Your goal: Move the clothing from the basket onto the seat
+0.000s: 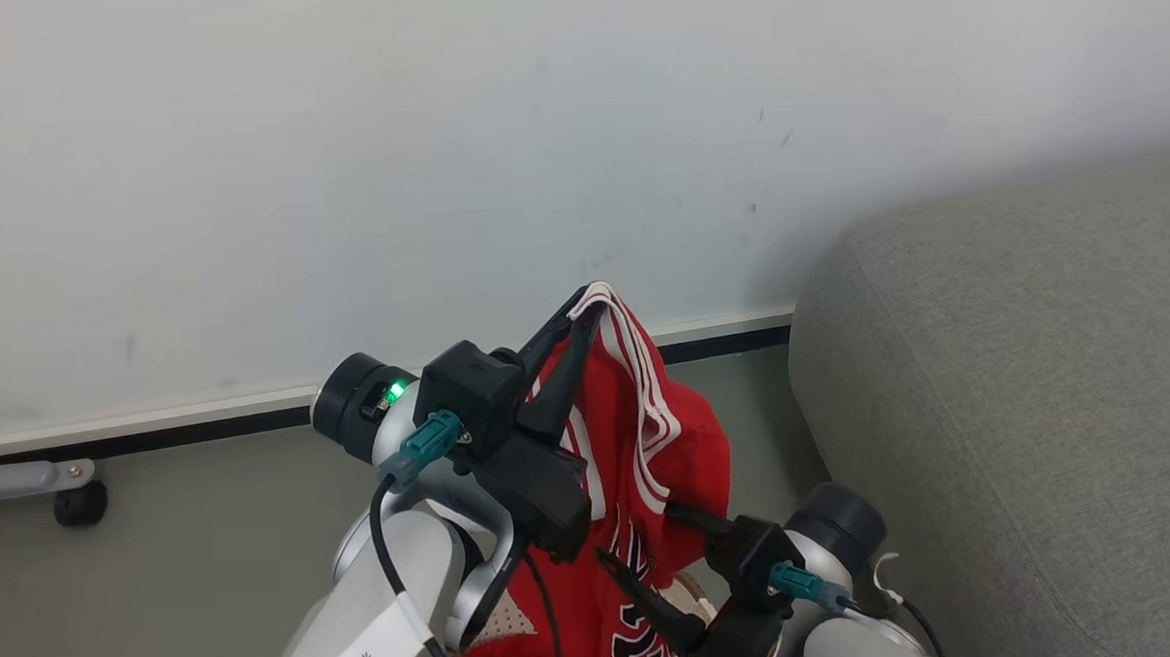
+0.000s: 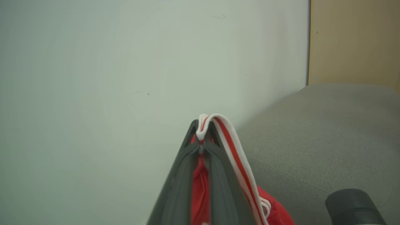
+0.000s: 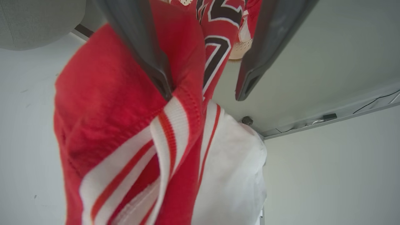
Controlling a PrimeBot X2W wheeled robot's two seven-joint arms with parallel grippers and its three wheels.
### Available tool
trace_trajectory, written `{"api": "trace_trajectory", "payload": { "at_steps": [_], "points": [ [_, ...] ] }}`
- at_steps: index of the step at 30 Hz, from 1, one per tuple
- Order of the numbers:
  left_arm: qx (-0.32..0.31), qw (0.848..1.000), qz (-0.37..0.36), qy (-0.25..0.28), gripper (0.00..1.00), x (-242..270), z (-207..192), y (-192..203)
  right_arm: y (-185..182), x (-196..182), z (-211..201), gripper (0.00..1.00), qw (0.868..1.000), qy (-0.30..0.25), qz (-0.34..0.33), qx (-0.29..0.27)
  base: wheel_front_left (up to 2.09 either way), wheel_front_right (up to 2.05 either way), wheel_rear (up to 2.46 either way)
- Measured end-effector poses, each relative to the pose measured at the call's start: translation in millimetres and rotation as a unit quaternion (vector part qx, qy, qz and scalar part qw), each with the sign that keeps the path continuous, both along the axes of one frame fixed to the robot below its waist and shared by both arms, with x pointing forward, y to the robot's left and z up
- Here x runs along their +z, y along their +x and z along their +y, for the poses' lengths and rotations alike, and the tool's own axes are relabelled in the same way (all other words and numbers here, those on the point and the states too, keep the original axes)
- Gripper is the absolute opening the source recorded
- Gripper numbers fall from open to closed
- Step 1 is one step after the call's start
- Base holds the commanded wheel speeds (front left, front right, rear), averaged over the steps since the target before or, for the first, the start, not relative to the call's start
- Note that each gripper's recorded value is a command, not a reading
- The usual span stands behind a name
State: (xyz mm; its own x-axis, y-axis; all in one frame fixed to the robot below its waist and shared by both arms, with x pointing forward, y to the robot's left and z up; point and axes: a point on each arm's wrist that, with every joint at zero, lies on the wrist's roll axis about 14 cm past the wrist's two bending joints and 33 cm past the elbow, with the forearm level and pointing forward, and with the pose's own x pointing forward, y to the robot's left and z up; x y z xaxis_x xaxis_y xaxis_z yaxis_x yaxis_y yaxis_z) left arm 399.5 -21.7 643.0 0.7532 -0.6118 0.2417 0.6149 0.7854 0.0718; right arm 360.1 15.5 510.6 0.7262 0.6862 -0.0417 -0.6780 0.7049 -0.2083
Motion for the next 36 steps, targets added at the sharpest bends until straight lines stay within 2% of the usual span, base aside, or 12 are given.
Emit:
{"api": "trace_trajectory", "payload": {
  "at_steps": [2,3,4,6,7,18,19,20,22,23,24,36],
  "points": [
    [-0.004,1.0,0.002,0.0,0.0,0,-1,-1,1,1,4,1.0,1.0,-0.01,-0.004,0.009,0.0,0.0,0.0],
    [-0.006,1.0,0.004,-0.001,0.0,0,-3,-2,3,1,5,0.93,1.0,-0.013,-0.006,0.01,0.0,0.0,0.0],
    [-0.009,1.0,0.006,-0.003,0.0,0,-4,-3,5,1,6,0.49,1.0,-0.02,-0.009,0.011,0.0,0.0,0.0],
    [-0.011,1.0,0.007,-0.005,0.0,0,-4,-4,10,3,5,0.07,0.999,-0.031,-0.016,0.007,0.0,0.0,0.0],
    [-0.011,1.0,0.009,-0.005,0.0,0,-4,-4,13,4,5,0.0,0.999,-0.035,-0.02,0.006,0.0,0.0,0.0],
    [0.006,0.999,0.033,-0.023,0.0,-6,0,7,32,7,-15,0.0,0.999,-0.017,-0.008,-0.043,0.0,0.0,0.0],
    [0.008,0.999,0.037,-0.025,0.05,-8,2,8,33,7,-18,0.0,0.999,-0.014,-0.006,-0.05,0.0,0.0,0.0],
    [0.01,0.999,0.042,-0.025,0.2,-12,2,9,35,8,-22,0.0,0.998,-0.008,-0.003,-0.056,0.0,0.0,0.0],
    [0.016,0.998,0.051,-0.028,0.75,-17,5,12,38,10,-29,0.0,0.997,0.004,0.003,-0.071,0.0,0.0,0.0],
    [0.02,0.998,0.053,-0.028,0.93,-18,7,14,39,11,-32,0.0,0.997,0.009,0.004,-0.077,0.0,0.0,0.0],
    [0.019,0.998,0.057,-0.028,1.0,-21,7,15,41,12,-37,0.0,0.996,0.013,0.004,-0.085,0.0,0.0,0.0],
    [0.021,0.993,0.115,-0.032,1.0,-72,10,10,55,48,-102,0.0,0.983,0.056,-0.04,-0.171,0.0,0.0,0.0]
  ]
}}
